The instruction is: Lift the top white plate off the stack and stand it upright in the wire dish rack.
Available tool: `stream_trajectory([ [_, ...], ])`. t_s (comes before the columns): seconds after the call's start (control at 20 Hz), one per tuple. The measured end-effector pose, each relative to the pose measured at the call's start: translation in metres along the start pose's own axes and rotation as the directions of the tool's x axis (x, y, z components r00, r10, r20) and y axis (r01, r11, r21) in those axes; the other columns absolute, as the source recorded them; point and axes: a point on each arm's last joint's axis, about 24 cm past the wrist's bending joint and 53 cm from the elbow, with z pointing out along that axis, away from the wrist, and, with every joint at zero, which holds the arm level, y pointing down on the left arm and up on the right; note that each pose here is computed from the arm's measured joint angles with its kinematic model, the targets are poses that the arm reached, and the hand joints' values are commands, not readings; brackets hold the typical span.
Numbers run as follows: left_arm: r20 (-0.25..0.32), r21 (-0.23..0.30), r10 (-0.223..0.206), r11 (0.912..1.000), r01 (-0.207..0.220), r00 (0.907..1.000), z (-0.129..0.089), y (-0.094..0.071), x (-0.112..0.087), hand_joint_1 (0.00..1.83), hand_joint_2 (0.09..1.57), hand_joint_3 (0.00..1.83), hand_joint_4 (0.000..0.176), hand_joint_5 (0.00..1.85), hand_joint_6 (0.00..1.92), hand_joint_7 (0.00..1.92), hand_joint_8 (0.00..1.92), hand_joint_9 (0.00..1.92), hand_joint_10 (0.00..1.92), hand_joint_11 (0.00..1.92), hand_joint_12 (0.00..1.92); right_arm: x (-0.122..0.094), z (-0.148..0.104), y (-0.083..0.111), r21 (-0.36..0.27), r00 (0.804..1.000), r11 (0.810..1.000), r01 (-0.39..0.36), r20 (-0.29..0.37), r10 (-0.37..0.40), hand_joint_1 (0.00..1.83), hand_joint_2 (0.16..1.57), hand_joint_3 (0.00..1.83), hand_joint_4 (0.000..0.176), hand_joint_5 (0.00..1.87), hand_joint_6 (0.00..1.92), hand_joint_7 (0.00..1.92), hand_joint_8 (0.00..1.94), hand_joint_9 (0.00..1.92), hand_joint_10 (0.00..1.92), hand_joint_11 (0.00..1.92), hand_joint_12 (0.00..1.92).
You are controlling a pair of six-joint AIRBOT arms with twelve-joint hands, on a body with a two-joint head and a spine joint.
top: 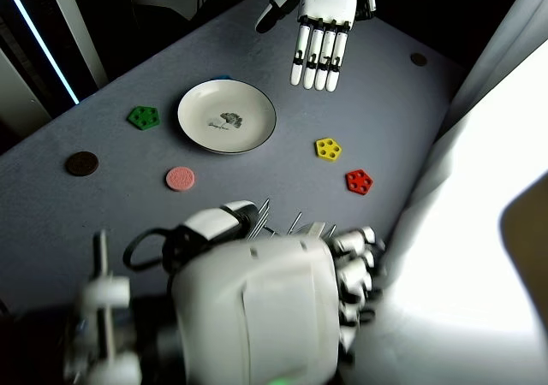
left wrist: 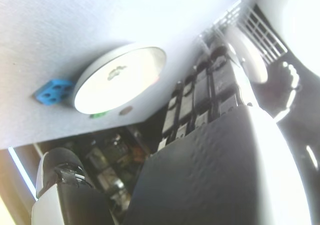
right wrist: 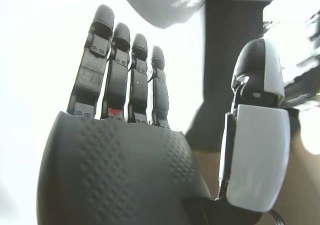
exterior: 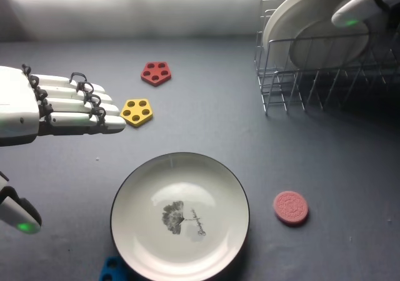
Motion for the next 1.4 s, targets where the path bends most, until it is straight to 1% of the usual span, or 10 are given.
stream_trajectory([
  [0.15, -0.007, 0.039, 0.003, 0.9992, -0.003, 1.0000, 0.000, -0.009, 0.002, 0.39, 0.80, 0.00, 0.000, 0.03, 0.01, 0.06, 0.01, 0.06, 0.01, 0.10, 0.03, -0.006, -0.005, 0.013, -0.051, 0.992, 0.991, 0.122, 0.030, -0.120, 0.87, 0.96, 0.01, 0.000, 0.35, 0.00, 0.37, 0.00, 0.41, 0.00, 0.49, 0.00],
  [0.3, -0.001, 0.075, -0.010, 0.9971, 0.010, 0.9999, -0.002, -0.018, -0.001, 0.34, 0.82, 0.01, 0.000, 0.03, 0.00, 0.05, 0.00, 0.05, 0.00, 0.09, 0.02, -0.003, -0.009, 0.024, -0.090, 0.969, 0.964, 0.248, 0.037, -0.246, 0.85, 0.96, 0.00, 0.000, 0.39, 0.02, 0.41, 0.01, 0.44, 0.01, 0.51, 0.01],
  [0.5, 0.012, 0.077, -0.022, 0.9968, 0.021, 0.9997, -0.011, -0.021, -0.007, 0.31, 0.83, 0.01, 0.000, 0.03, 0.00, 0.05, 0.00, 0.05, 0.00, 0.08, 0.02, 0.015, -0.013, 0.051, -0.200, 0.905, 0.883, 0.423, 0.049, -0.423, 0.87, 0.96, 0.00, 0.000, 0.39, 0.01, 0.40, 0.00, 0.43, 0.00, 0.51, 0.01],
  [0.65, 0.009, 0.086, -0.021, 0.9961, 0.020, 0.9998, -0.011, -0.023, -0.006, 0.32, 0.83, 0.00, 0.000, 0.02, 0.00, 0.05, 0.01, 0.05, 0.00, 0.08, 0.02, 0.027, -0.021, 0.059, -0.254, 0.875, 0.841, 0.478, 0.055, -0.481, 0.84, 0.98, 0.01, 0.000, 0.35, 0.00, 0.37, 0.00, 0.41, 0.00, 0.49, 0.00],
  [0.85, 0.019, 0.088, -0.031, 0.9957, 0.029, 0.9993, -0.010, -0.025, -0.008, 0.32, 0.84, 0.00, 0.000, 0.03, 0.01, 0.05, 0.00, 0.05, 0.00, 0.10, 0.02, 0.032, -0.041, 0.072, -0.318, 0.869, 0.814, 0.486, 0.073, -0.490, 0.77, 1.02, 0.01, 0.000, 0.29, 0.00, 0.32, 0.00, 0.35, 0.00, 0.43, 0.00],
  [1.0, 0.018, 0.112, -0.039, 0.9930, 0.037, 0.9991, -0.005, -0.037, -0.004, 0.35, 0.83, 0.00, 0.000, 0.02, 0.00, 0.05, 0.00, 0.06, 0.00, 0.09, 0.02, 0.061, -0.054, 0.085, -0.380, 0.827, 0.750, 0.542, 0.080, -0.557, 0.74, 1.02, 0.01, 0.000, 0.30, 0.00, 0.32, 0.00, 0.36, 0.00, 0.44, 0.01],
  [1.05, 0.016, 0.119, -0.039, 0.9923, 0.037, 0.9991, -0.004, -0.040, -0.003, 0.36, 0.82, 0.00, 0.000, 0.04, 0.01, 0.06, 0.00, 0.06, 0.00, 0.10, 0.02, 0.069, -0.058, 0.088, -0.396, 0.821, 0.739, 0.546, 0.075, -0.566, 0.72, 1.02, 0.01, 0.000, 0.29, 0.00, 0.32, 0.00, 0.36, 0.00, 0.43, 0.00],
  [1.2, 0.018, 0.117, -0.037, 0.9925, 0.034, 0.9992, -0.004, -0.040, -0.003, 0.37, 0.80, 0.00, 0.000, 0.05, 0.00, 0.08, 0.00, 0.09, 0.01, 0.10, 0.02, 0.074, -0.070, 0.094, -0.417, 0.830, 0.739, 0.529, 0.073, -0.553, 0.73, 1.01, 0.00, 0.000, 0.29, 0.00, 0.33, 0.00, 0.36, 0.00, 0.41, 0.00],
  [1.3, 0.016, 0.108, -0.035, 0.9936, 0.033, 0.9993, -0.005, -0.038, -0.003, 0.34, 0.82, 0.01, 0.000, 0.02, 0.00, 0.05, 0.00, 0.05, 0.00, 0.08, 0.01, 0.072, -0.076, 0.092, -0.401, 0.842, 0.756, 0.517, 0.078, -0.534, 0.71, 1.00, 0.00, 0.000, 0.30, 0.00, 0.33, 0.00, 0.36, 0.00, 0.41, 0.00],
  [1.4, 0.017, 0.105, -0.033, 0.9940, 0.031, 0.9993, -0.007, -0.037, -0.004, 0.33, 0.83, 0.01, 0.000, 0.00, 0.00, 0.03, 0.00, 0.03, 0.00, 0.07, 0.01, 0.083, -0.080, 0.090, -0.405, 0.847, 0.764, 0.502, 0.050, -0.529, 0.67, 1.01, 0.00, 0.000, 0.28, 0.00, 0.32, 0.00, 0.34, 0.00, 0.39, 0.00],
])
